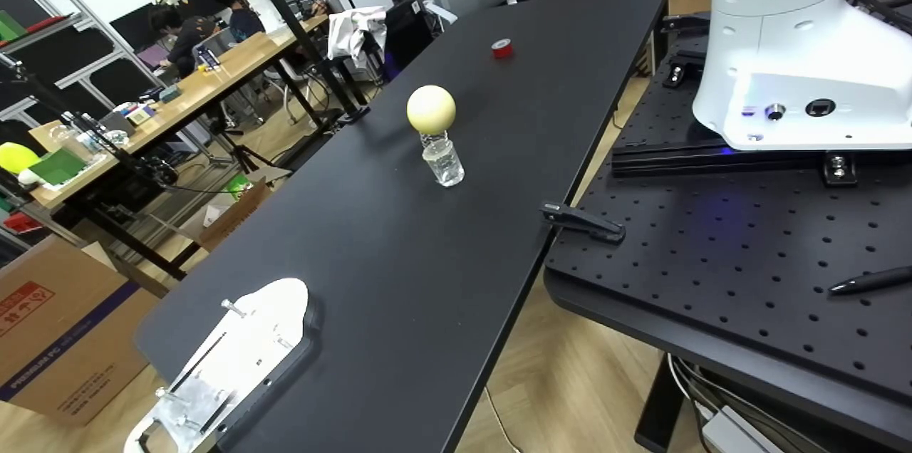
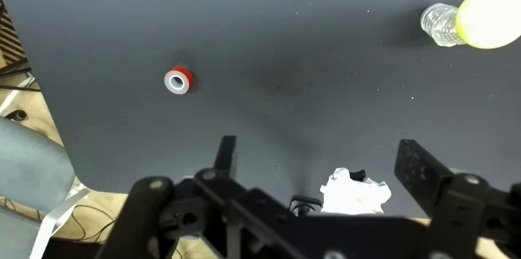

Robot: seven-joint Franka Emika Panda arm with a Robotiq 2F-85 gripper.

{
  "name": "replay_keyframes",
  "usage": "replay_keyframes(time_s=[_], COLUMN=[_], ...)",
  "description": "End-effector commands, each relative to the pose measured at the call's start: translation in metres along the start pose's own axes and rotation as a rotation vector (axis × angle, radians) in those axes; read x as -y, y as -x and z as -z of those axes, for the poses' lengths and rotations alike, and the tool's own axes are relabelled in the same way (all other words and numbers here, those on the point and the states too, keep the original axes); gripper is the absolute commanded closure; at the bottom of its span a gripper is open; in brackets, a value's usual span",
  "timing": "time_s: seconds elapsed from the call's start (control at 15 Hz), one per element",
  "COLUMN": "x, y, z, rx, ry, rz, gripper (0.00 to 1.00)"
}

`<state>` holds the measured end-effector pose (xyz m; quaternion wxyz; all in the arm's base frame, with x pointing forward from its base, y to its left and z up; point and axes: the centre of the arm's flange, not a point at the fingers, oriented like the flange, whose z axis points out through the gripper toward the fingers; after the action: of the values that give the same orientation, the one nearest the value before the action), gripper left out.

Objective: Unhang the white cloth from the black stand

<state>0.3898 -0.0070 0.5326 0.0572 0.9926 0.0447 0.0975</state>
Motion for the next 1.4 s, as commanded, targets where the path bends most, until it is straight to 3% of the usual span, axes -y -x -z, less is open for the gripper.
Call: replay_keyframes(time_s=[0.0, 0.2, 0.6, 0.93, 1.33], x=[-0.001, -0.001, 0.013, 0.043, 0.061], y=[-0.009, -0.027, -0.058, -0.101, -0.167], z=[-0.012, -0.032, -0.054, -0.088, -0.129], rx=[0.028, 0.074, 0.065, 0.091, 0.169], ry=[-0.006, -0.013, 0.015, 0.033, -0.008], rz=[0.006, 0.013, 0.066, 0.163, 0.245], gripper=[0.00, 0.00, 0.00, 0.00, 0.00])
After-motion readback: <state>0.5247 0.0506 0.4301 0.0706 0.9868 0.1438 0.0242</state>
